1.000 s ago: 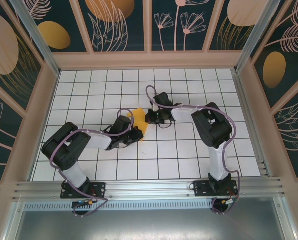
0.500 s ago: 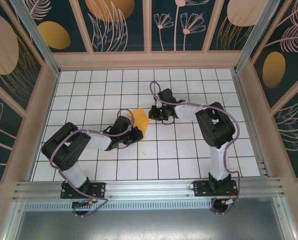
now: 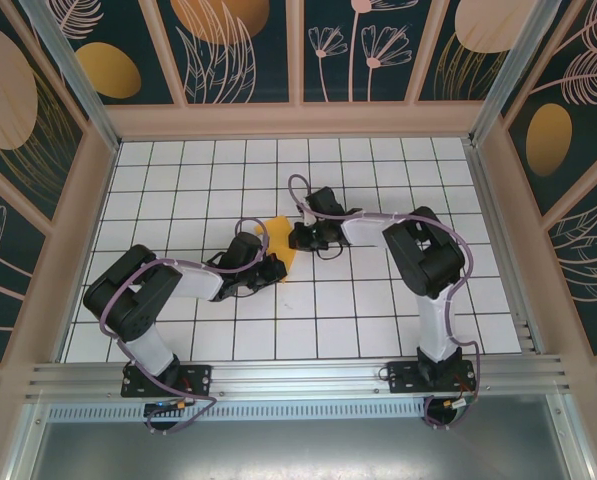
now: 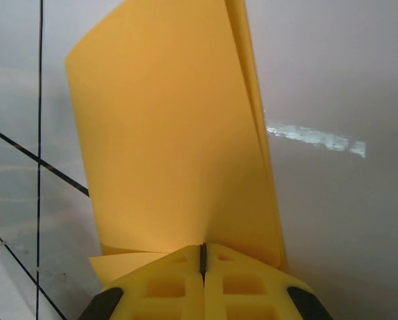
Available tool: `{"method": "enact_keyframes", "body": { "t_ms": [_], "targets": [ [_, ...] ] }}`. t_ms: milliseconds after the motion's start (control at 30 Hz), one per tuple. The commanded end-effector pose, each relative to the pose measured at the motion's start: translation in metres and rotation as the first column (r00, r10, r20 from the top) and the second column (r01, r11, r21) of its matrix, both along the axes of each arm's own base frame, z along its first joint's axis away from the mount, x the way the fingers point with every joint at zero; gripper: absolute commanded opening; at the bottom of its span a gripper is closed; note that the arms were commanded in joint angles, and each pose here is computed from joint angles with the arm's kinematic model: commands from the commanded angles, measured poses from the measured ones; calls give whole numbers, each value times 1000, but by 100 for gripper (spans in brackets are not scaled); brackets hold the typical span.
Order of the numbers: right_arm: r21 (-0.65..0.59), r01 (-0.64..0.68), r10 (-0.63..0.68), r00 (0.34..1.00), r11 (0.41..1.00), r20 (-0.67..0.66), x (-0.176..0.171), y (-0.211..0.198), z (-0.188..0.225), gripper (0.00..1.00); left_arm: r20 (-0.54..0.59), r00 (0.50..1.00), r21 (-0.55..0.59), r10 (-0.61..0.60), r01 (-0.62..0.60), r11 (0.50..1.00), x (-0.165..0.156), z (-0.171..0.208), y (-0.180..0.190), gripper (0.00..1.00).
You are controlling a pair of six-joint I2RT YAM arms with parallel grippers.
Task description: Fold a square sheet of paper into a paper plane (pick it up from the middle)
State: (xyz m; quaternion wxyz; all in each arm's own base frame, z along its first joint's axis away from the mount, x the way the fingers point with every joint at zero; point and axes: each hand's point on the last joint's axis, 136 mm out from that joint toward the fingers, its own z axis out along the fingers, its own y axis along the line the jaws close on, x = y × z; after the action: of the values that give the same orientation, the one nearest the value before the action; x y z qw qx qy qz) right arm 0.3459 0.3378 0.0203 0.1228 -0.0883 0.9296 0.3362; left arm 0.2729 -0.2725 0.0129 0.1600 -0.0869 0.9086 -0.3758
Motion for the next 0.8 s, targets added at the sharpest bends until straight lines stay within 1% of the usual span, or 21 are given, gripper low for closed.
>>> {"method": "enact_keyframes", "body": {
  "t_ms": [0, 133, 233, 367, 467, 500, 600, 700, 767],
  "targets": [
    [-34, 33, -33, 999, 999, -6, 15, -13, -13, 5, -188, 982, 178, 4, 31, 984, -44, -50, 35, 5],
    [-87, 118, -119, 993, 989, 0, 30, -35, -18, 5, -189, 982, 180, -4, 39, 983, -45, -49, 35, 6],
    [-83, 149, -148, 989, 985, 20, 32, -39, -5, 5, -146, 989, 156, -26, 49, 986, -39, -33, 29, 8],
    [-41, 174, -172, 984, 984, 43, 25, -43, 25, 5, -60, 997, 121, -53, 60, 991, -28, -2, 21, 15],
    [18, 203, -203, 978, 979, 43, 12, -45, 46, 7, 20, 999, 102, -40, 38, 994, -15, 24, 19, 22],
    [34, 211, -213, 976, 977, 44, 7, -46, 52, 9, 41, 999, 102, -27, 23, 994, -11, 30, 19, 24],
    [67, 261, -264, 963, 963, 46, -1, -53, 63, 21, 106, 993, 122, 41, -54, 991, 3, 41, 27, 30],
    [102, 279, -283, 959, 955, 28, -8, -54, 65, 35, 154, 985, 122, 79, -98, 988, 13, 47, 30, 33],
    [111, 275, -277, 961, 955, 4, -11, -52, 60, 38, 172, 980, 117, 98, -119, 986, 19, 48, 30, 34]
  ]
}}
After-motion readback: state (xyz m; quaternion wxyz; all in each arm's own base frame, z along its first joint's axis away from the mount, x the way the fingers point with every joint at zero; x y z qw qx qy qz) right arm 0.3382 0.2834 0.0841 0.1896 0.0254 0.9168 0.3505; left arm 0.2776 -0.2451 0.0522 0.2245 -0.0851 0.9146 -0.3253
